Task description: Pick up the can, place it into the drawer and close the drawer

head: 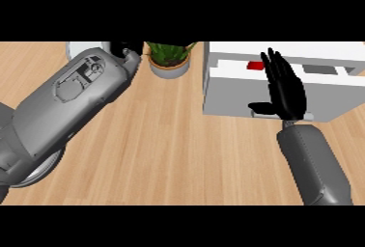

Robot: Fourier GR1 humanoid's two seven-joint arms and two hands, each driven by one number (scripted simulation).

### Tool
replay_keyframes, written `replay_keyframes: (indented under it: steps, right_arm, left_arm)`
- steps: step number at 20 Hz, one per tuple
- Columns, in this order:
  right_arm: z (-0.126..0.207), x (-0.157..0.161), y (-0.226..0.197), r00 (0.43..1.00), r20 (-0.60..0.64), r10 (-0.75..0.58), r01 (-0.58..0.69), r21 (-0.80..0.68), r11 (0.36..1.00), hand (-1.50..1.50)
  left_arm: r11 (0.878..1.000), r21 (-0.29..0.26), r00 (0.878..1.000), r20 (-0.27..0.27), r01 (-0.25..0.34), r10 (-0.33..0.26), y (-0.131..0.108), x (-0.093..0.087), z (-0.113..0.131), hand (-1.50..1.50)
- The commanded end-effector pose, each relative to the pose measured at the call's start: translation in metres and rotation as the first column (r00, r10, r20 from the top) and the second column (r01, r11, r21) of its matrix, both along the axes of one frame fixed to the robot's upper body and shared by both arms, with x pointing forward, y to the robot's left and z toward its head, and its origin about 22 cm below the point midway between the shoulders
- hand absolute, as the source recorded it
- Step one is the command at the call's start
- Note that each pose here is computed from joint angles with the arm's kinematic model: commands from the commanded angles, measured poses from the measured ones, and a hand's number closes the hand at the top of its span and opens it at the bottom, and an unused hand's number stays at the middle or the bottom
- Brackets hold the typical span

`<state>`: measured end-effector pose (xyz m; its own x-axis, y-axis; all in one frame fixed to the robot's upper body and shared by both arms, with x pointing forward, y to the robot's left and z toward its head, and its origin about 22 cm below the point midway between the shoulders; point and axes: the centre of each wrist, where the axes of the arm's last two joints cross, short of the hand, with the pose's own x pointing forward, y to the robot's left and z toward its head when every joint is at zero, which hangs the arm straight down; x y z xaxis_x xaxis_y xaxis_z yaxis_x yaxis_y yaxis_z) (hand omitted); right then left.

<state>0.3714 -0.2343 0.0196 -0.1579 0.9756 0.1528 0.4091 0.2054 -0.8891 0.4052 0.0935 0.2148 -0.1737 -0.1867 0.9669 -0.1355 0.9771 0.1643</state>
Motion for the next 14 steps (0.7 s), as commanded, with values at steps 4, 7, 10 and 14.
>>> replay_keyframes:
  steps: [4,7,10,14]
  right_arm:
    - [-0.018,0.022,0.010,0.999,-0.016,-0.037,0.038,0.030,0.999,-1.50]
    - [-0.003,0.037,0.011,0.999,-0.005,-0.053,0.054,0.021,0.998,-1.50]
    - [0.008,0.049,0.009,0.996,0.017,-0.090,0.090,0.022,0.996,-1.50]
    - [0.035,0.069,0.017,0.995,0.057,-0.084,0.083,0.027,0.996,-1.50]
  left_arm:
    - [1.000,-0.001,1.000,-0.028,0.007,-0.007,0.014,-0.012,0.005,-1.50]
    - [1.000,0.004,0.999,-0.032,-0.001,0.001,0.018,-0.018,-0.017,-1.50]
    - [1.000,-0.002,0.999,-0.022,0.029,-0.029,0.026,-0.028,-0.019,-1.50]
    - [1.000,0.008,0.999,-0.037,0.012,-0.012,0.038,-0.030,-0.035,-1.50]
